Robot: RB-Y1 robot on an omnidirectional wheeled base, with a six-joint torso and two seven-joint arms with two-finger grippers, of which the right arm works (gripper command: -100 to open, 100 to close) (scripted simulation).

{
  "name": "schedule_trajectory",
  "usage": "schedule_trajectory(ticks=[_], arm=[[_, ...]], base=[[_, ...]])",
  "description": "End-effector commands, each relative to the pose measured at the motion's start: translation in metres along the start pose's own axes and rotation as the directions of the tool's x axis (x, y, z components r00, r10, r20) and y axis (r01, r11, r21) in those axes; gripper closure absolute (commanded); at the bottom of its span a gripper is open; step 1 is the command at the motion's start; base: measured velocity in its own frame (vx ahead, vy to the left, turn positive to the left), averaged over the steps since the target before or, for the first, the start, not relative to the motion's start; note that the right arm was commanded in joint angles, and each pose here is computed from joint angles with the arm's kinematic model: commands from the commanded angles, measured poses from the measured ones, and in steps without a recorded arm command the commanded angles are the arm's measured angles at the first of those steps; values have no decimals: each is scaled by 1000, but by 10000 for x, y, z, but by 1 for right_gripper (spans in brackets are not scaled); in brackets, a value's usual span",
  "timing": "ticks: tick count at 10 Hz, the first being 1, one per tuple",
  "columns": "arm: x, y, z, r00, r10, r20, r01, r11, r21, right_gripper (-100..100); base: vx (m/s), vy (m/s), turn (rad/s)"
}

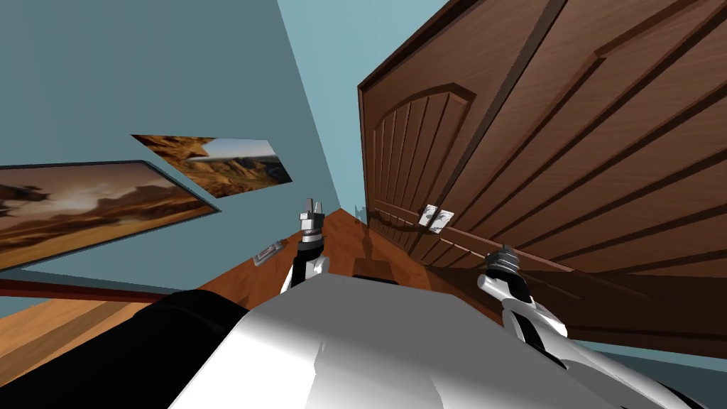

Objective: Pull the door open

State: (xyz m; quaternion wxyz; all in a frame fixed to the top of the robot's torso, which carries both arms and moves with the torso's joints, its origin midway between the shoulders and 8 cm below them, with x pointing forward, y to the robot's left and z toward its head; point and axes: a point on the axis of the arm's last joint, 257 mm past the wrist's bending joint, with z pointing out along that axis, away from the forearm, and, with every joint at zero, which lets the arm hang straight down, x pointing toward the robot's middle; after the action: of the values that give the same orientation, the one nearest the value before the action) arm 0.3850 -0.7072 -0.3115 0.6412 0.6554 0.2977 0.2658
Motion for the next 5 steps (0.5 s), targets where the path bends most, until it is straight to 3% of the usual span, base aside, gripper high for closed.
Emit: schedule_trajectory(ticks=[1,2,3,5], arm=[[-63,-13,-7,1000,-4,11,4,1000,3,-100],[-32,0,2,1000,-2,8,2,1000,0,-100],[46,24,21,1000,3,-1,-3,1000,-6,-100],[139,52,42,1000,8,-13,-8,1000,-13,-100]], base=[[81,-183,-19],[134,-118,82],[211,-13,141],[191,52,96]])
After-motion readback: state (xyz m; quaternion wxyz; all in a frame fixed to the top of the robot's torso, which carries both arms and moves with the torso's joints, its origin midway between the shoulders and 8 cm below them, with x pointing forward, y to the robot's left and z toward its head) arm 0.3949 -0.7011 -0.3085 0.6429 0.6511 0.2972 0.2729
